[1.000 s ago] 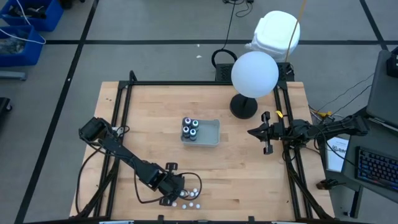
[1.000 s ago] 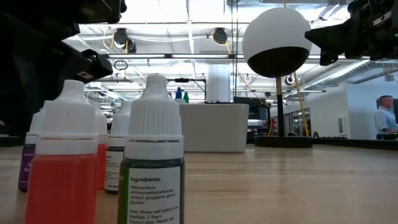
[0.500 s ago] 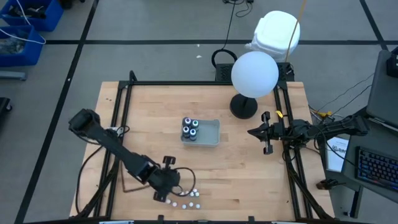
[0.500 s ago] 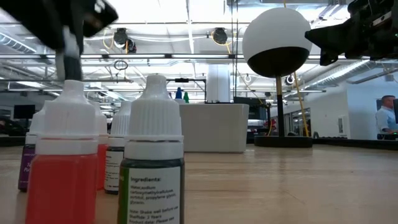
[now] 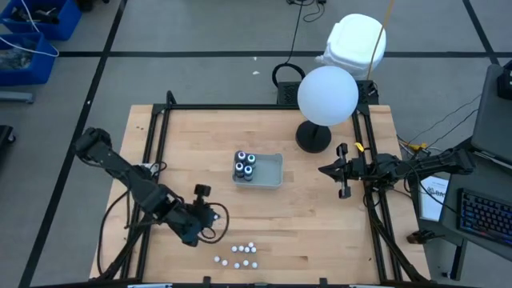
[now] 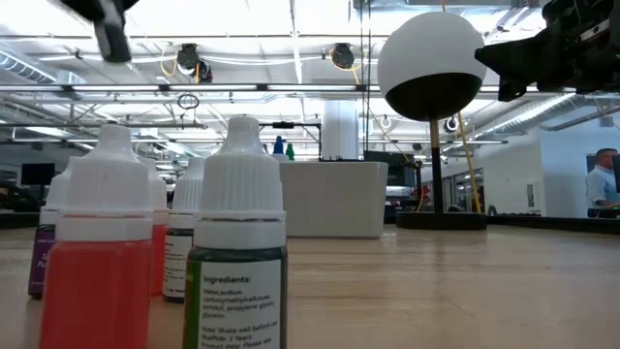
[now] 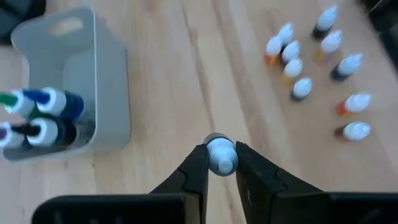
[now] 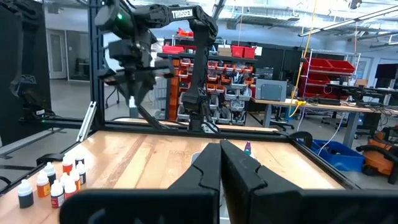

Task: Pick & Place food coloring
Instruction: Put the small blue food coloring bottle into the gray bin

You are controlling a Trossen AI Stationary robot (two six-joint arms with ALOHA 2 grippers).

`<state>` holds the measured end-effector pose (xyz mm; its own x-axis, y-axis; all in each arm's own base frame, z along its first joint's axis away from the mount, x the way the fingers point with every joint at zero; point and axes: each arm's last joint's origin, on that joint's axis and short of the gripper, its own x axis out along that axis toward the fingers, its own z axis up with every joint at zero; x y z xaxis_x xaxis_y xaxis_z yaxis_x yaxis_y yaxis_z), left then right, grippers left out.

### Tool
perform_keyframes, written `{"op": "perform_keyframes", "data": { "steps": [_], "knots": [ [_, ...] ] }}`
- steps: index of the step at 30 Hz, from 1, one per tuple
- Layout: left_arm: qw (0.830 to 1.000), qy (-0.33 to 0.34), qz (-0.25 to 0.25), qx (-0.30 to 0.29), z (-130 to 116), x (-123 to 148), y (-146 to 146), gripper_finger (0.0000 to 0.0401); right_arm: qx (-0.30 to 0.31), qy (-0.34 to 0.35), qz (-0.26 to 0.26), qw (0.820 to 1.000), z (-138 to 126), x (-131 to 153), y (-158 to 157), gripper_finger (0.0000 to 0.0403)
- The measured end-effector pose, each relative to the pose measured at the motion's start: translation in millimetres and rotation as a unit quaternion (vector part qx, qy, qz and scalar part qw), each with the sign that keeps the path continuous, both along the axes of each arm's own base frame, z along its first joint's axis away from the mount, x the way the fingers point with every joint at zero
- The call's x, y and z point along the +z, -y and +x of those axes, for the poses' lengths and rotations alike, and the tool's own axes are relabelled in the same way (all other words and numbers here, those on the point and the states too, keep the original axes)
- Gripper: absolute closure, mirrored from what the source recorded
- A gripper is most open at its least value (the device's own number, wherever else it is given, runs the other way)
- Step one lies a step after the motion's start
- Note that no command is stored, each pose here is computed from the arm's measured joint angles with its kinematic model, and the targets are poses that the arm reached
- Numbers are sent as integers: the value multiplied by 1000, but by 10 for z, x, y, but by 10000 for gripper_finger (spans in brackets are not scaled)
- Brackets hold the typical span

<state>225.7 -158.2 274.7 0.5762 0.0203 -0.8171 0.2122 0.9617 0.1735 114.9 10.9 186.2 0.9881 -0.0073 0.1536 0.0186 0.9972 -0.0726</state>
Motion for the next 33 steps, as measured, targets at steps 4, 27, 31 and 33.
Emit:
{"op": "perform_keyframes", "data": {
  "steps": [4, 27, 31, 33],
  "knots": [
    [1000, -14, 1, 13, -13, -157, -40, 333, 0, 0, 0, 1000, 0, 0, 0, 403],
    [997, 34, 2, 65, 1071, -128, -475, 338, 0, 10, 2, 1000, -3, 20, 1, 403],
    [998, 7, 42, 50, 1445, -11, -517, 337, 0, 10, 2, 1000, -3, 20, 1, 403],
    [997, 4, 57, 45, 1598, 73, -561, 332, 0, 10, 2, 1000, -3, 19, 0, 403]
  ]
}}
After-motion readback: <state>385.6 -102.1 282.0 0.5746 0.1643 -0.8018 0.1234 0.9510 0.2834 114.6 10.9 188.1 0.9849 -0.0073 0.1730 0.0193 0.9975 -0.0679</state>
